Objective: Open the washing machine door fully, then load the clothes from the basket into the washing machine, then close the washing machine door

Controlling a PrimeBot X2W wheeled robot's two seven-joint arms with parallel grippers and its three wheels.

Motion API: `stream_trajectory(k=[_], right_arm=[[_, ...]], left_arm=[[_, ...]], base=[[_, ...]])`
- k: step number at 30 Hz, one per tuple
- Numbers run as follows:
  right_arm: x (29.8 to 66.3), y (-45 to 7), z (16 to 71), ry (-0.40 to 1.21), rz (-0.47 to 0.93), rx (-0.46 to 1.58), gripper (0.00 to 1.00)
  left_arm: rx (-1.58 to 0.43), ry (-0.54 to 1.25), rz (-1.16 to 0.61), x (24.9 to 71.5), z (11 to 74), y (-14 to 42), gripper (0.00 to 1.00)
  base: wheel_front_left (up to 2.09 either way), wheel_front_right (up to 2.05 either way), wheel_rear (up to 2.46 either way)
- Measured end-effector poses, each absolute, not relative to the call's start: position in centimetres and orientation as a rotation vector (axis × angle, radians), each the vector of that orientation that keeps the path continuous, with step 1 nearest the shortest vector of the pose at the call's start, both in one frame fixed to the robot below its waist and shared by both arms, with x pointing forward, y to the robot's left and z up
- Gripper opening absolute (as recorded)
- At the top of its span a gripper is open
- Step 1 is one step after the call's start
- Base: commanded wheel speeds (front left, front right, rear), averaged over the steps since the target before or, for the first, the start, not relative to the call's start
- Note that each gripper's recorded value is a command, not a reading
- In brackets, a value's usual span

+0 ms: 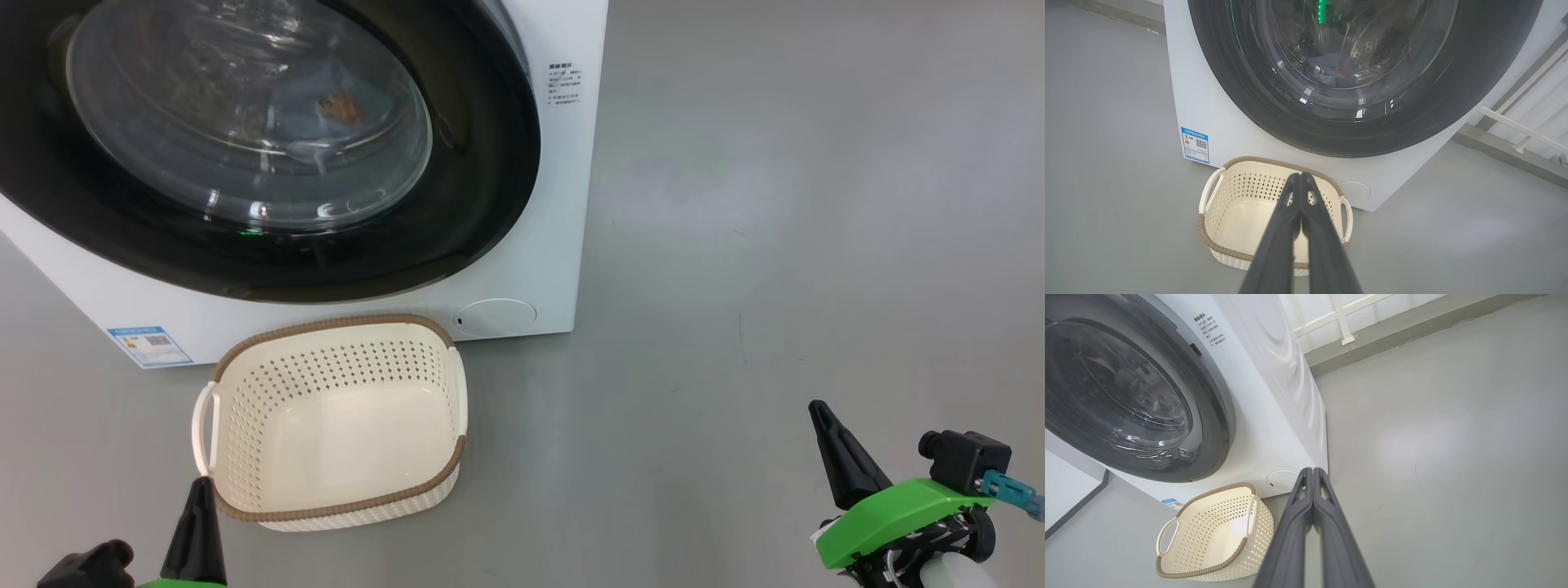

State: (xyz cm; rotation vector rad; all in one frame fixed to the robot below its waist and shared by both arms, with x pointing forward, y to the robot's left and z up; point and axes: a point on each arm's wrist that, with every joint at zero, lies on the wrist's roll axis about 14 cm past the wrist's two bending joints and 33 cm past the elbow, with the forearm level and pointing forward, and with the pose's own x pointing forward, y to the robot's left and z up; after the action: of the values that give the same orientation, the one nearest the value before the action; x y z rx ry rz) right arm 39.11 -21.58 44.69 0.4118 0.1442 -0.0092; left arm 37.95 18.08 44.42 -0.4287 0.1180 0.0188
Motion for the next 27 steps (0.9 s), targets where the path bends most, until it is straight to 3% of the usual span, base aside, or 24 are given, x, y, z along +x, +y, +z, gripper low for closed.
stream_trajectory(k=[27], right_arm=[[39.22, -21.55, 45.58, 0.13, -0.066, 0.687, 0.0]], left_arm=[[-0.692, 0.137, 0.076, 37.62, 44.53, 18.79, 0.0]], base=[[0.0, 0.0, 0.0]])
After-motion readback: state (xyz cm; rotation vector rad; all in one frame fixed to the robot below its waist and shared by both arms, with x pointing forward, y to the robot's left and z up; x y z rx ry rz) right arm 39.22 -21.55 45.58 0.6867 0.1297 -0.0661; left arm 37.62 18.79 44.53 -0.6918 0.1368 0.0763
